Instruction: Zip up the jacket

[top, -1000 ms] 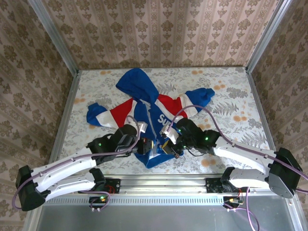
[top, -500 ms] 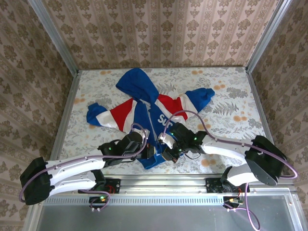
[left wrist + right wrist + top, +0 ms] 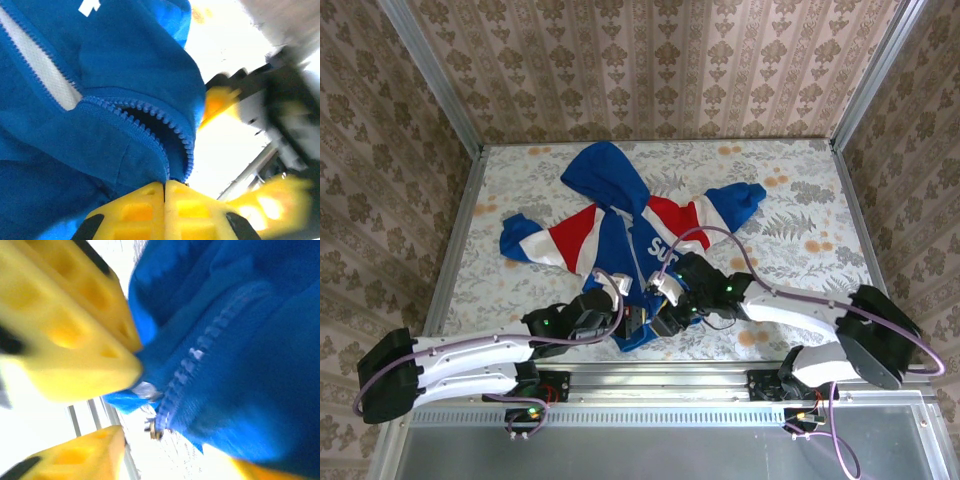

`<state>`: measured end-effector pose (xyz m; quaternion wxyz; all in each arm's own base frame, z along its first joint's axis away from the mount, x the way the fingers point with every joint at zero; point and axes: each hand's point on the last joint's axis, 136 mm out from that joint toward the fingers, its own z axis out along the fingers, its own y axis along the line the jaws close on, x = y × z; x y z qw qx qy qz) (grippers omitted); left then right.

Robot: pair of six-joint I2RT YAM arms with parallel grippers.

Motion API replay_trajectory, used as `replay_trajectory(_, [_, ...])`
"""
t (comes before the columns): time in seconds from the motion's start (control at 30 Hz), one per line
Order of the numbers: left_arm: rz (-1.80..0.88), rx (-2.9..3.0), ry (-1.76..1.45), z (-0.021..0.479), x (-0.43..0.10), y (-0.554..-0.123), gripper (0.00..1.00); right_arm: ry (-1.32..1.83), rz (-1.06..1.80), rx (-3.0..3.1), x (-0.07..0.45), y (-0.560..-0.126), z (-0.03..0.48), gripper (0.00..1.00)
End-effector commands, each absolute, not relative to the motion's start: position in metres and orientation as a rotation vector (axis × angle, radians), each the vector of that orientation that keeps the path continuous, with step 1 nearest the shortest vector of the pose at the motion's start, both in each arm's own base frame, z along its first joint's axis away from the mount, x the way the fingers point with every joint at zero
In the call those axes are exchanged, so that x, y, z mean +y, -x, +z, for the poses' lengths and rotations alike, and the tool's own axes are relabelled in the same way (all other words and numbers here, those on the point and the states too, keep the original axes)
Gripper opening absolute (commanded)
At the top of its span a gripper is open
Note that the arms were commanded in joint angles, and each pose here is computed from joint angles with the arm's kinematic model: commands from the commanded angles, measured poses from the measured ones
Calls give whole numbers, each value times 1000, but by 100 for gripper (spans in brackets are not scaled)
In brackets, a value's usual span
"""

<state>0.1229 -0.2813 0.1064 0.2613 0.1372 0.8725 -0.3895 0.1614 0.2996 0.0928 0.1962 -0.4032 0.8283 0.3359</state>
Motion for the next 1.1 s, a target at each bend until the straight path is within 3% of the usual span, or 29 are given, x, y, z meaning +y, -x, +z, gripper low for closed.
replay_trajectory(0.0, [-1038, 2332, -305, 100, -275, -131, 0, 1005, 956, 2223, 292, -169, 118, 53])
replay_trajectory(0.3, [-1038, 2328, -250, 90, -260, -136, 0, 951, 901, 2104, 255, -158, 113, 59])
replay_trajectory(0.4, [-1035, 2321, -241, 90, -255, -137, 0, 958, 824, 2092, 249, -164, 102, 58])
replay_trajectory(0.5, [-1036, 2319, -245, 92, -253, -137, 0, 868, 704, 2186, 237, -181, 92, 50])
replay_trajectory(0.73, [-1031, 2333, -257, 91, -249, -134, 0, 828, 779, 2334, 246, -185, 72, 51])
replay_trajectory(0.93, [-982, 2341, -274, 97, -242, -135, 0, 881, 954, 2373, 288, -193, 74, 11])
replay_trajectory(1.07, [-915, 2330, -262, 107, -228, -139, 0, 905, 985, 2378, 317, -206, 79, 3])
